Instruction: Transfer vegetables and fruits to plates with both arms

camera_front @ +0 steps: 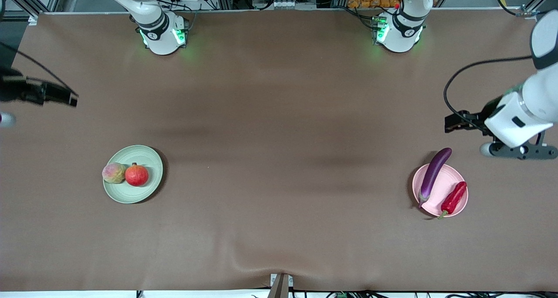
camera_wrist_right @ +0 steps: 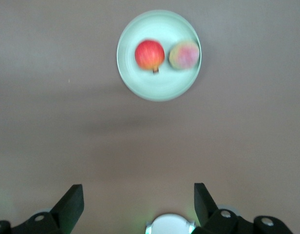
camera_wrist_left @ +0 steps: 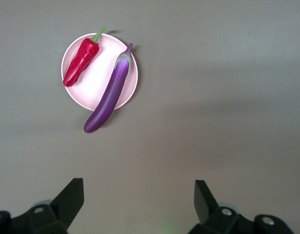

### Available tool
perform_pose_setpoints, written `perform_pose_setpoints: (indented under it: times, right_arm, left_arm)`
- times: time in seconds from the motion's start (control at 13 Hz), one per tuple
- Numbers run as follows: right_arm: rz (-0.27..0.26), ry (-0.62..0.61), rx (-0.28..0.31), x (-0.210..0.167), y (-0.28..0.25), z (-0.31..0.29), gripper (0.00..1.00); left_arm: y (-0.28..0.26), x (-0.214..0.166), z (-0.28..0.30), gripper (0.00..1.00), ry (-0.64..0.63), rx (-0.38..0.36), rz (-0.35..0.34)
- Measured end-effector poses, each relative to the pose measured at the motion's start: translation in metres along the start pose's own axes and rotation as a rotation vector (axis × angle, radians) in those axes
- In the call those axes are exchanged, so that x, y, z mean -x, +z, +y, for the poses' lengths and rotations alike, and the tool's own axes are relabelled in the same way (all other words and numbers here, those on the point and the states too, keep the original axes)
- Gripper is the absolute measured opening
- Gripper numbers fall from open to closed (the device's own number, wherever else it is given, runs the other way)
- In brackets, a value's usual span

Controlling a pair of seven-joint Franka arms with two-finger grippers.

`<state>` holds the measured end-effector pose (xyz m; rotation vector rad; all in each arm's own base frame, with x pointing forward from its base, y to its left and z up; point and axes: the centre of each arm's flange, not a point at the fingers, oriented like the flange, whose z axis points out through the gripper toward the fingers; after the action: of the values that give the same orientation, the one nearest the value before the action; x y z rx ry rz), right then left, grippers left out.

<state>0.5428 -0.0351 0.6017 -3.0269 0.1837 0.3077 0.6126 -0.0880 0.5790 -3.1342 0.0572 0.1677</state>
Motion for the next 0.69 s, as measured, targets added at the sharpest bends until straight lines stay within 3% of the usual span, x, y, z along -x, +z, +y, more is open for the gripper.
perform_pose_setpoints:
  times: [0.46,0.69]
  right_arm:
    - [0.049,-0.028,0.099,0.026,-0.026,-0.021,1.0]
    - [0.06,-0.048,0.1,0.026,-0.032,-0.012,1.0]
  left_arm:
    - [-0.028,0.02,0.005,1.0,-0.067,-0.02,0.04]
    - [-0.047,0.035,-0.005,1.0,-0.093,-0.038,0.053]
